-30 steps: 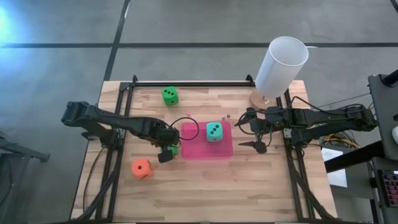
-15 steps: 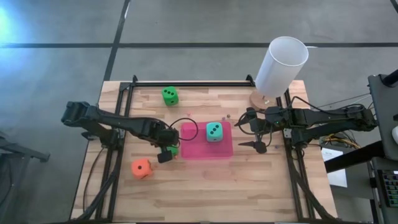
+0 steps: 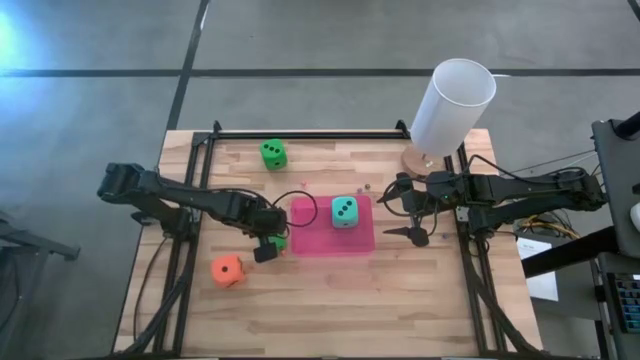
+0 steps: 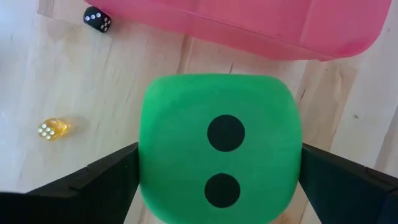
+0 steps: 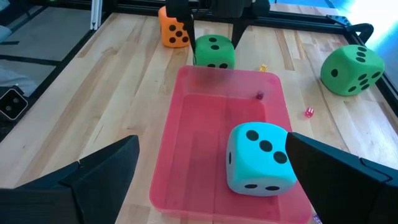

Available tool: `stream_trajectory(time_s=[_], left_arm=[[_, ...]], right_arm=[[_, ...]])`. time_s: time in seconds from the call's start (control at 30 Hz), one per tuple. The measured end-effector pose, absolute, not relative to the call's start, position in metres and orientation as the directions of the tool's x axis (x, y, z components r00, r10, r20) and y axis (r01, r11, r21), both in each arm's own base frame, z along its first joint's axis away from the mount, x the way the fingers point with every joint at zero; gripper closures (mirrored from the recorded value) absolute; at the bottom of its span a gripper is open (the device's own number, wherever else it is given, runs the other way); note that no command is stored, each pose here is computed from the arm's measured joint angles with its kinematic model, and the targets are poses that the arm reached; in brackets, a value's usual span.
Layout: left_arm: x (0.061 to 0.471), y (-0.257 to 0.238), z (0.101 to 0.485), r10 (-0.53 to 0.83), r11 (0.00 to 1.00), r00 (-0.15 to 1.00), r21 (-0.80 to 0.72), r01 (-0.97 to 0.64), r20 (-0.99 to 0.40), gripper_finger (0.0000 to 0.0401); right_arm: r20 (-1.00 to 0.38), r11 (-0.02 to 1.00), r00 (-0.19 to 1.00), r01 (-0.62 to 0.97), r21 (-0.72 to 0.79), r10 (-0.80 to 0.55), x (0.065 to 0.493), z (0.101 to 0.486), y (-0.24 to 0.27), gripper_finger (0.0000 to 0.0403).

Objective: Pick & Place Dice
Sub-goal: Put the bottom large green die into the pink bin

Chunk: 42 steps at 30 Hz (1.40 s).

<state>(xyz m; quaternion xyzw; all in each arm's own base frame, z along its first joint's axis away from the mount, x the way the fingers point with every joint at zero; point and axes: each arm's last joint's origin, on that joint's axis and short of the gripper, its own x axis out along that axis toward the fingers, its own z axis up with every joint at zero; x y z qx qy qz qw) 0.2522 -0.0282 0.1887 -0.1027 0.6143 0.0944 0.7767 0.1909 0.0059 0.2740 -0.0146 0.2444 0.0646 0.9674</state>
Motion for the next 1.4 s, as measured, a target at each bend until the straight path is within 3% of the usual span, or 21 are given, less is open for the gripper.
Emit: stream_trajectory(time_s=[1.0,1.4], left_arm=[[0.2508,-0.0278,0.1811,0.034,0.953,0.238,-0.04,-0.3,-0.971,0.0004],[0.2505,-0.0276,0.1825,0.034,0.953,0.242,-0.042,-0.3,-0.97,0.0049]], right_arm=[[-0.475,0.991,0.872,-0.132,0.003,0.118,0.1909,0.274,0.0059,0.0003],[-0.475,0.991,0.872,-0.132,0.002,0.117,0.1909,0.274,0.0058,0.0003]])
